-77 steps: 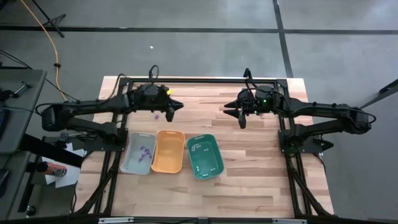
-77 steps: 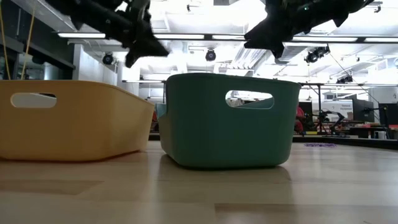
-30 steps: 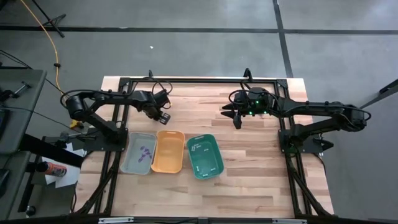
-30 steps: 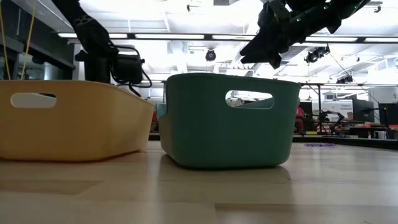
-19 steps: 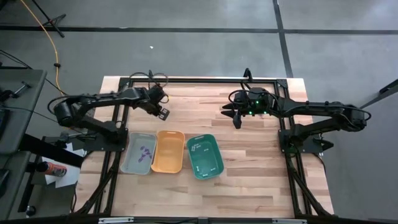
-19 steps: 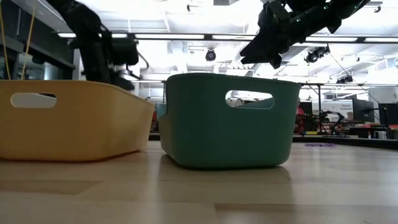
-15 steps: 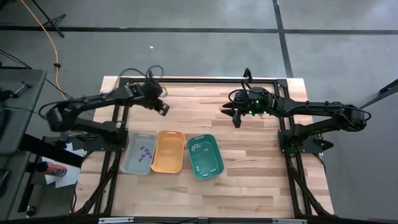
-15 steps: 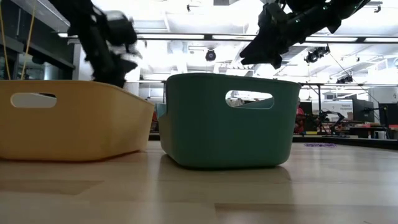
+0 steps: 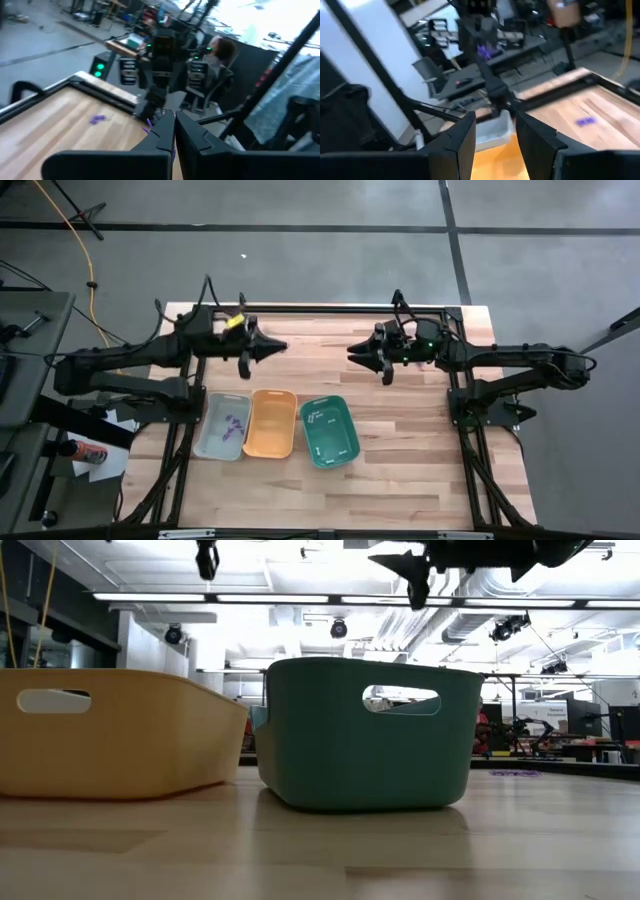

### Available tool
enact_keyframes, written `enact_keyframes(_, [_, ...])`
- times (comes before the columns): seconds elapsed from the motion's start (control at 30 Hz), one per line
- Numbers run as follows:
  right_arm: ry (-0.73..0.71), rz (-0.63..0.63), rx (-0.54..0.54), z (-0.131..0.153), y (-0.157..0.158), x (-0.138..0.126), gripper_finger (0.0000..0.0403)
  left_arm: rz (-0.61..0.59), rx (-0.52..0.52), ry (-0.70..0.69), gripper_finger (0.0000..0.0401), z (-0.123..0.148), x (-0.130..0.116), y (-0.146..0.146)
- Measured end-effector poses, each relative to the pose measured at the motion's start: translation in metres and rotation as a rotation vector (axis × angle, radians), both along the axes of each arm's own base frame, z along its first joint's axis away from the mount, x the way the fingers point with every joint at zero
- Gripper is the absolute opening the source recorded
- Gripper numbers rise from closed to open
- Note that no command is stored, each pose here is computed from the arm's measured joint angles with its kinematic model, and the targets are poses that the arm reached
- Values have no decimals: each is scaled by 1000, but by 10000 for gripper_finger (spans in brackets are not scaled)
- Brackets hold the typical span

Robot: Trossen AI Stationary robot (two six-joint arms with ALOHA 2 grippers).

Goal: Sort Halloween decoration
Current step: Put the purple spider toy into the yellow bin

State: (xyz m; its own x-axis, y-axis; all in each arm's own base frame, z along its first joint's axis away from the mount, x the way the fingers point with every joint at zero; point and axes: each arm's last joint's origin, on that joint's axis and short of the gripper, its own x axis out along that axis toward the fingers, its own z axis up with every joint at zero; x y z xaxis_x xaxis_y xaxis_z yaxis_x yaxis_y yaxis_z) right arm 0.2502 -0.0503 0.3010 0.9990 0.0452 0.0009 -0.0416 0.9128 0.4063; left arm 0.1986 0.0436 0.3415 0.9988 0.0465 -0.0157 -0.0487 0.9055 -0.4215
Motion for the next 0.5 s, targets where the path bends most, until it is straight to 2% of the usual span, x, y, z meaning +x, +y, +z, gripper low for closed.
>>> enact_keyframes(0.17, [-37, 47, -52, 3, 8, 1, 133, 18, 50, -17, 0, 0, 6, -11])
enact_keyframes(0.37, [-37, 48, -67, 3, 8, 1, 133, 10, 56, 5, 0, 0, 6, -13])
enact_keyframes(0.43, [-36, 46, -67, 3, 7, 1, 133, -47, 63, 124, 0, -2, 5, -20])
enact_keyframes(0.5, [-30, 46, -66, 2, 7, 1, 133, -117, 54, 306, 0, -5, 4, -31])
